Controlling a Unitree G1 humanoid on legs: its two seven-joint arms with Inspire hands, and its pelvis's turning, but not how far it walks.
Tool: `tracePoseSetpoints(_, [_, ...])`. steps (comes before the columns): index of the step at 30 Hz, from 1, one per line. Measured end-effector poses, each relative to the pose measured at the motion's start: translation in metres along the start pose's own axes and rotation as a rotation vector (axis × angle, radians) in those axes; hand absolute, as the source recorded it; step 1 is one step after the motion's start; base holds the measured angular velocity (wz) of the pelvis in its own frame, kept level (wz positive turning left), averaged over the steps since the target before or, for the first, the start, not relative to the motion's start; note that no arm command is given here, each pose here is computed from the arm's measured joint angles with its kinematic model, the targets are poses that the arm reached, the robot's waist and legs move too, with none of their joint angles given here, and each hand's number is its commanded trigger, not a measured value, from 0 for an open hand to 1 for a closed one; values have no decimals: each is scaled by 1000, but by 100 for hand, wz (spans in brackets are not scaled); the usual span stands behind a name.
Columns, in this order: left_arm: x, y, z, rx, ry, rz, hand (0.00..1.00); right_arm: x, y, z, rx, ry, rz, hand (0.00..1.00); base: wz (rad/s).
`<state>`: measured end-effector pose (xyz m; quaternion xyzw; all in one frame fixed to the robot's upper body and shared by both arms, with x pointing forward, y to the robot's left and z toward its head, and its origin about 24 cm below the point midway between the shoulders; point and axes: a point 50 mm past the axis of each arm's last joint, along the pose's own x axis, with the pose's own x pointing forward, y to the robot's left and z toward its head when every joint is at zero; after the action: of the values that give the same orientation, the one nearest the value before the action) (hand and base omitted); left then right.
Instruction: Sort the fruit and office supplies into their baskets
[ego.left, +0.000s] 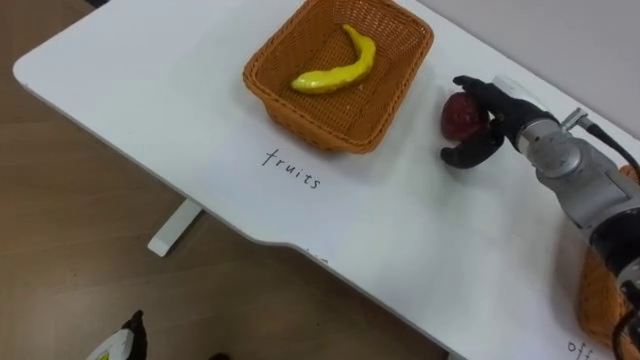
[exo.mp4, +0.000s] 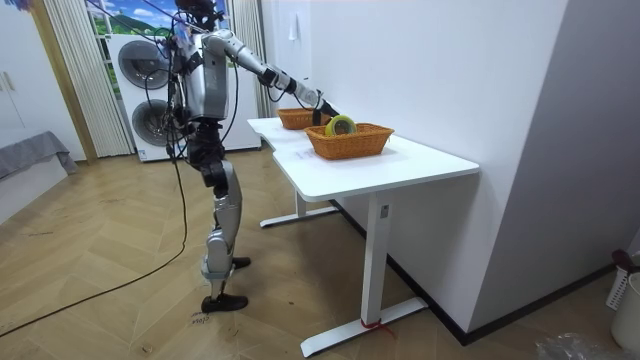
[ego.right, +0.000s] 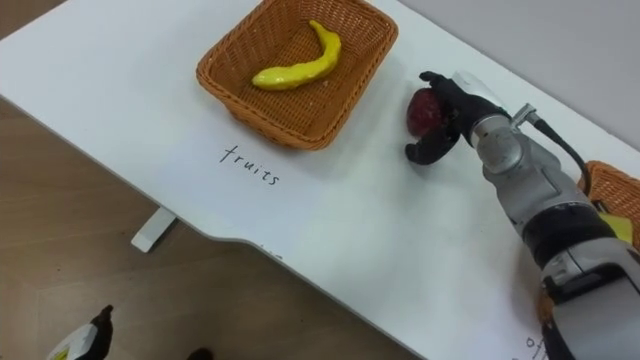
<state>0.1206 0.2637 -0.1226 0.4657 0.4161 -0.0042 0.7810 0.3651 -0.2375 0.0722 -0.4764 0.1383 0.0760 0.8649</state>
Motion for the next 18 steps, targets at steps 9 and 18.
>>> tracePoseSetpoints(9, [0,0,1,3,-3,-4,0,0,0,0,3,4,9,100,0])
tracePoseSetpoints(18, [3,3,7,2,-20,6,0,0,-1,-3,0,21,11,100,3])
